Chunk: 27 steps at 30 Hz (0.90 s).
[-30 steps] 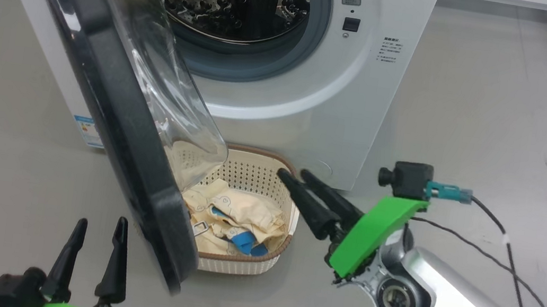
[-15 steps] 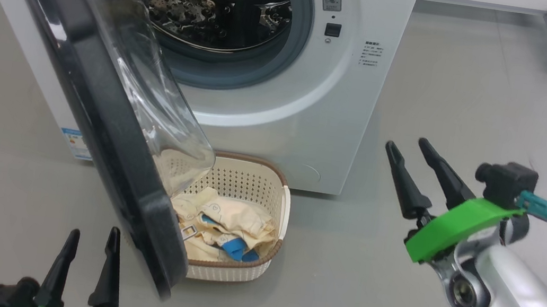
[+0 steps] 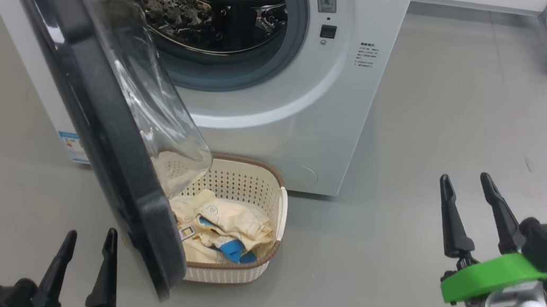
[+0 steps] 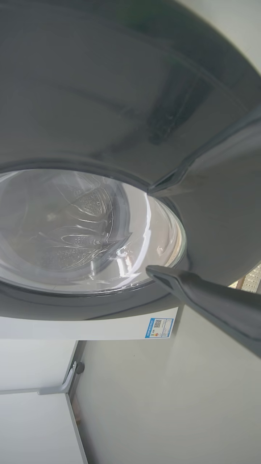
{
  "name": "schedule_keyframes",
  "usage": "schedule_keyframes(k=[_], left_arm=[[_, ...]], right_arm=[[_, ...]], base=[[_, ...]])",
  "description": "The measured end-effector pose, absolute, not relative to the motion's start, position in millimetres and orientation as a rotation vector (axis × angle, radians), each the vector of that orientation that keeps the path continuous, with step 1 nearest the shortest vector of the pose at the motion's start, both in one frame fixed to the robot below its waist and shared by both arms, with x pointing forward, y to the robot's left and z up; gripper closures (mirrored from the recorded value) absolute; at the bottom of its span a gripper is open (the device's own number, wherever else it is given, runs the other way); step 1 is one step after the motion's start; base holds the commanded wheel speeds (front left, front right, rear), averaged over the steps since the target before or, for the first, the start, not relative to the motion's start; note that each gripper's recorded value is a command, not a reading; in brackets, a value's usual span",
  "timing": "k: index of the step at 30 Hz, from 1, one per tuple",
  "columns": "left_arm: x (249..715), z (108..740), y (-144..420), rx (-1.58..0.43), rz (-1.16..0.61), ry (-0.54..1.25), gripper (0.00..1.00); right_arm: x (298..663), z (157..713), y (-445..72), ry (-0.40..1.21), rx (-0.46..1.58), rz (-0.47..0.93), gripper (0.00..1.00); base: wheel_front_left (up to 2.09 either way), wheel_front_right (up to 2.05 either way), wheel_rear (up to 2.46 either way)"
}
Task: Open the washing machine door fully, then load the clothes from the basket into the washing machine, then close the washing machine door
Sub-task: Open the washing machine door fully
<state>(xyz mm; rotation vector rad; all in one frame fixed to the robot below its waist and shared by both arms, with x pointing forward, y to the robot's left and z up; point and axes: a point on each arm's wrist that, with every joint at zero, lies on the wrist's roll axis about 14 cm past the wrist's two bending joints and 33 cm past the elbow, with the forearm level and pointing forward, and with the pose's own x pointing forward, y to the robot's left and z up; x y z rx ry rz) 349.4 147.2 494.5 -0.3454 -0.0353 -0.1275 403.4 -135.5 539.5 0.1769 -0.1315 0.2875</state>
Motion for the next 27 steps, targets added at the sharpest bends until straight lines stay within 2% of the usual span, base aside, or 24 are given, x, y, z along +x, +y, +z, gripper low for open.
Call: schedule_keyframes(k=[18, 27], left_arm=[[350, 492, 147, -0.345, -0.129, -0.028, 0.0], [346, 489, 148, -0.345, -0.124, -0.017, 0.0]], right_arm=[[360, 503, -173, -0.063, 0.125, 0.115, 0.0], [350, 493, -188, -0.037, 0.128, 0.053, 0.0]], base=[[0.0, 0.0, 0.0], [0.0, 0.0, 0.0]])
